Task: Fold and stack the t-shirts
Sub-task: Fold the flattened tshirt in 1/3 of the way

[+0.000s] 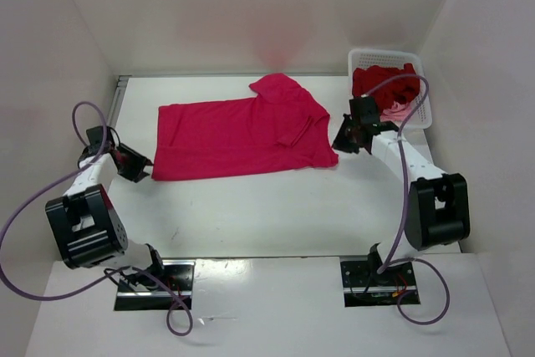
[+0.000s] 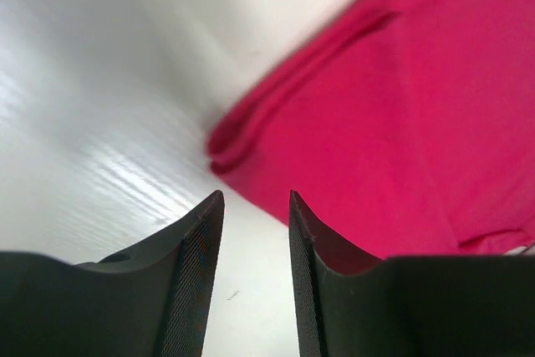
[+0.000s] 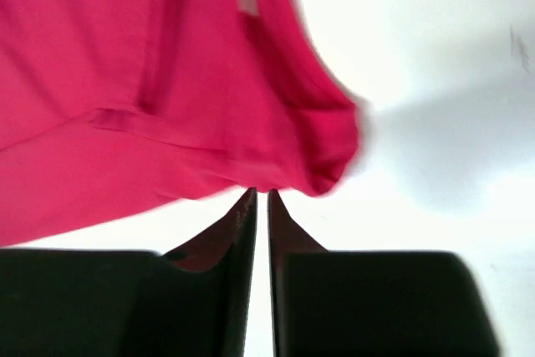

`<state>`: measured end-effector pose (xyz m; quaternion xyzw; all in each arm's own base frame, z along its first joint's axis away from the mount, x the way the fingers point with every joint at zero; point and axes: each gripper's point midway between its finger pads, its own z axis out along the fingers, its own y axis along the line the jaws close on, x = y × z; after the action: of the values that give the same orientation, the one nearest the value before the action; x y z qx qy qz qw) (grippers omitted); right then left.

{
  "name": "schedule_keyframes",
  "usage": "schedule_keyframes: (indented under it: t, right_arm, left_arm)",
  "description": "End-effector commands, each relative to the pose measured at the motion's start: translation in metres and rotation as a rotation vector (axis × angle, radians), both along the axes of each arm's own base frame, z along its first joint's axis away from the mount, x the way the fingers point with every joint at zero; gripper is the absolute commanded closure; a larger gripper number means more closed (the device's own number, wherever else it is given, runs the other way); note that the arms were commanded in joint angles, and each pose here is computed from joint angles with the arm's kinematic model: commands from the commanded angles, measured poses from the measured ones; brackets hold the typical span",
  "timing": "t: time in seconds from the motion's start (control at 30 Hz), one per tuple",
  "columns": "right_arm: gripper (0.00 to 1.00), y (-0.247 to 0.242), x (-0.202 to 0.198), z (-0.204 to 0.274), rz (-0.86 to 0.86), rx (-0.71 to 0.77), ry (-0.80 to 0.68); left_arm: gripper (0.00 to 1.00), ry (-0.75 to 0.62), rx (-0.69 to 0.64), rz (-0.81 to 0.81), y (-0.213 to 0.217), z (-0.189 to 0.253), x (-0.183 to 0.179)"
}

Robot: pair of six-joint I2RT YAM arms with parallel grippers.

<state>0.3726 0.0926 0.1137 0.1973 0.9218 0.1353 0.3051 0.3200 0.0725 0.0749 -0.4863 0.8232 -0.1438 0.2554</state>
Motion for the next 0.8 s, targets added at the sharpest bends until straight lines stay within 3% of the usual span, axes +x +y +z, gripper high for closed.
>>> schedule_keyframes:
  t: [0.0, 0.1, 0.47, 0.67, 0.7, 0.77]
  right_arm:
    - [0.79, -0.017, -0.008, -0.023, -0.072, 0.039, 0.025]
    - [0.68, -0.015, -0.005, -0.029, -0.082, 0.076, 0.031]
    - [0.62, -0.007, -0.002, -0.068, -0.102, 0.125, 0.114]
    - [0.59, -0.002, -0.008, -0.075, -0.097, 0.137, 0.124]
    - [0.65, -0.002, -0.009, -0.08, -0.098, 0.135, 0.137]
    - [0.68, 0.009, -0.006, -0.076, -0.076, 0.154, 0.133]
  left_arm:
    - [0.56, 0.034, -0.05, -0.014, -0.002, -0.017, -0.006]
    - [0.56, 0.056, -0.069, -0.018, -0.003, -0.03, -0.005]
    - [0.7, 0.101, -0.097, -0.008, -0.003, -0.057, -0.006]
    - [0.89, 0.107, -0.1, -0.008, -0.002, -0.064, -0.004]
    - [0.92, 0.106, -0.104, 0.0, -0.001, -0.064, -0.001]
    - [0.99, 0.095, -0.099, 0.0, 0.001, -0.06, 0.003]
